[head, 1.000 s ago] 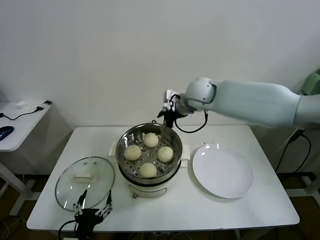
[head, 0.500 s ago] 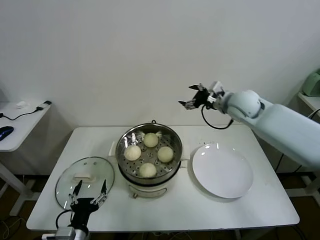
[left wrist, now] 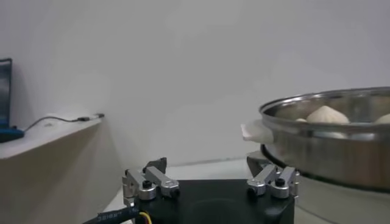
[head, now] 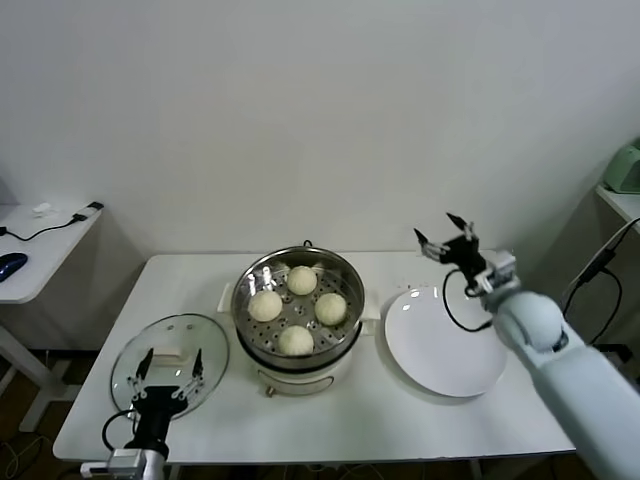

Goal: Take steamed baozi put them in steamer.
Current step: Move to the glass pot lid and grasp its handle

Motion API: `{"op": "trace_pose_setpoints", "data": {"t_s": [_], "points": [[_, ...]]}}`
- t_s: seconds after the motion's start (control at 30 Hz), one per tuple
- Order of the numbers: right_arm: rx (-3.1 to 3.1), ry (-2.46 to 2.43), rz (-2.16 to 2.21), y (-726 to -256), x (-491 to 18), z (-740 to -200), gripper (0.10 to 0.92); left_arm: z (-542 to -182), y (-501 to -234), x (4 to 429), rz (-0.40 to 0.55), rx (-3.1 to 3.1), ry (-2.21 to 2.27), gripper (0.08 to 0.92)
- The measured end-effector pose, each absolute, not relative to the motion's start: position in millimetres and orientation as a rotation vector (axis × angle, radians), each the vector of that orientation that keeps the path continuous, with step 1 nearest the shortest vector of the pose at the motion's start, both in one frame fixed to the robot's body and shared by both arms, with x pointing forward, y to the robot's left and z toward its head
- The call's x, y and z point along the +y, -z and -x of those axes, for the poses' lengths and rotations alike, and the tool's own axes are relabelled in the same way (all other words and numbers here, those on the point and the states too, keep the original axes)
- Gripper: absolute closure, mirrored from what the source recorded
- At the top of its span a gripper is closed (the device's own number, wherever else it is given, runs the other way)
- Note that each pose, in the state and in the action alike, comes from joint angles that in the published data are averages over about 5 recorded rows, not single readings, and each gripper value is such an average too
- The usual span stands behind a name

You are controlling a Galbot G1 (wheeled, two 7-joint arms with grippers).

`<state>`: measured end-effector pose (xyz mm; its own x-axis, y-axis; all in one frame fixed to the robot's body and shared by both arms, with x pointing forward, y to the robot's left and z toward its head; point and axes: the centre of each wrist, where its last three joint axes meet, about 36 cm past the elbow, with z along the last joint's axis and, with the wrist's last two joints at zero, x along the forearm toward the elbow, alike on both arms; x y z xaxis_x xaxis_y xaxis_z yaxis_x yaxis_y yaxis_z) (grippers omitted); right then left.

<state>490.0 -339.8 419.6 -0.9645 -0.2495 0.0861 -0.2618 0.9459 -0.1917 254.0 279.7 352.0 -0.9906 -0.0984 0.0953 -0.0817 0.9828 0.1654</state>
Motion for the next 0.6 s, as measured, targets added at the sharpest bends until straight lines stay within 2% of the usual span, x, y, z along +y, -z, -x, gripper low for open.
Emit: {"op": "trace_pose_setpoints", "data": {"t_s": [0.27,0.47,0.6], "points": [[-3.023,-0.125,-0.233,-310,-331,-399,0.2,-258,-338,290,-0.202,-3.061,0.473,0.177],[-3.02,-0.057,-0.112,-275,-319,-356,0.2,-257,-323,309,-0.272,-3.014,0.896,0.177],[-3.0,-0.043,-0.052,-266,-313,-339,0.2,-256,-311,329,-0.275,-2.898,1.258,0.177]]}}
